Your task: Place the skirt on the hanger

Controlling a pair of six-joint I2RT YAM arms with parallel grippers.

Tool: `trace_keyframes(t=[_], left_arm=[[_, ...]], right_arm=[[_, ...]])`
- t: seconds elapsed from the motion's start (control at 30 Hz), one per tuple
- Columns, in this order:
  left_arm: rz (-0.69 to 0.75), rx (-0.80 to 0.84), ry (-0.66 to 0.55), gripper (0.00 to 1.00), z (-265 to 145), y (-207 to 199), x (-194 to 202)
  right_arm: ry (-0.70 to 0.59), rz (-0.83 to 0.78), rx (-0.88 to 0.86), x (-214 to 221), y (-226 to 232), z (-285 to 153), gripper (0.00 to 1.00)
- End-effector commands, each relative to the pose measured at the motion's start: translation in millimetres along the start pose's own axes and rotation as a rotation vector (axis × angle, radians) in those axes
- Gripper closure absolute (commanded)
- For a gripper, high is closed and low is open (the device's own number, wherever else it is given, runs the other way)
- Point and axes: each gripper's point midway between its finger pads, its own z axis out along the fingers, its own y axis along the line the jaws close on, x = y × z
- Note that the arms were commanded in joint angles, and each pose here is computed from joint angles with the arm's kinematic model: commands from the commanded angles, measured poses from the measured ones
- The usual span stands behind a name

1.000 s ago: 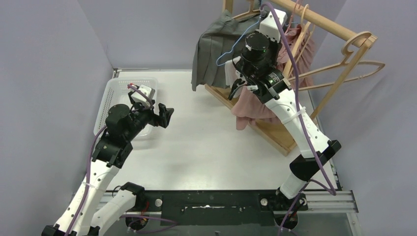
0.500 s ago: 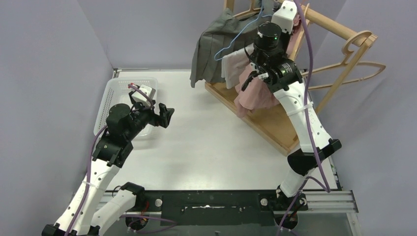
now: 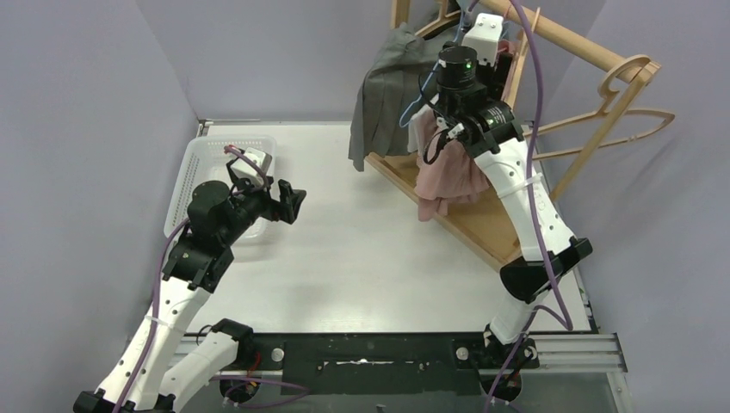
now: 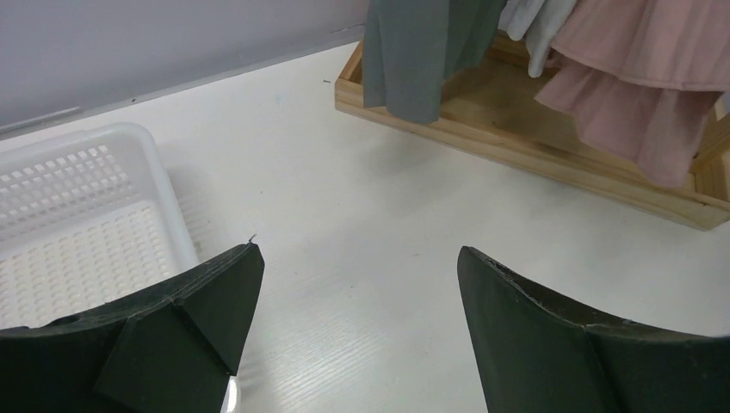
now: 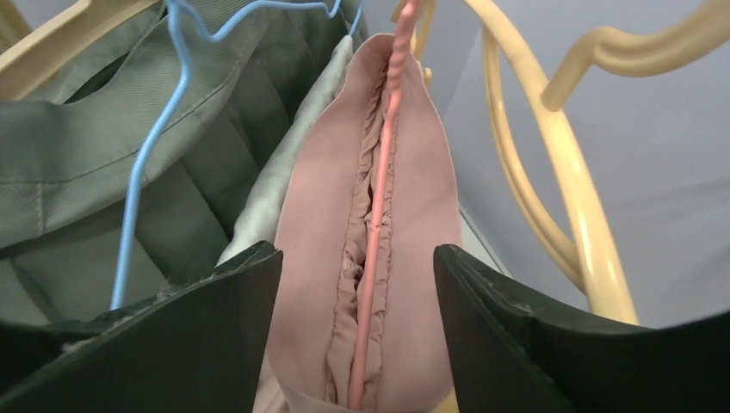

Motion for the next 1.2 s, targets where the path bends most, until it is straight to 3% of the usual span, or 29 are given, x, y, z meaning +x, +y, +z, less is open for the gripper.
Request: trace_keyframes(t=[0.0, 0.3, 0.57, 0.63, 0.73, 0.97, 1.17], left_arm=[[-0.025, 0.000, -0.036, 0.15, -4, -3, -21], [-0.094, -0.048, 0.017, 0.15, -9, 1, -27], [-0.145, -0.110, -0.022, 0.15, -33, 6, -38], [-0.162, -0.144, -0.038, 0.16, -44, 10, -42], [-0.183, -0.219, -0.062, 0.15, -65, 19, -51], [-0.237, -0.456, -0.118, 0.15, -127, 49, -74], [-0.280, -0.549, -0.184, 0.16, -170, 57, -100]], right_arm=[[-0.072, 0.139, -0.136, -46, -13, -35, 0.31], [-0.168, 0.233, -0.566, -82, 6, -113, 0.19], [-0.092, 0.241, -0.677, -43, -15, -162, 0.17], [-0.055, 0.243, -0.688, -24, -29, -172, 0.13], [-0.010, 0.271, -0.680, 4, -57, -183, 0.01], [0.053, 0.375, -0.464, 51, -145, -187, 0.02], [0.064, 0.413, -0.257, 79, -201, -182, 0.02]])
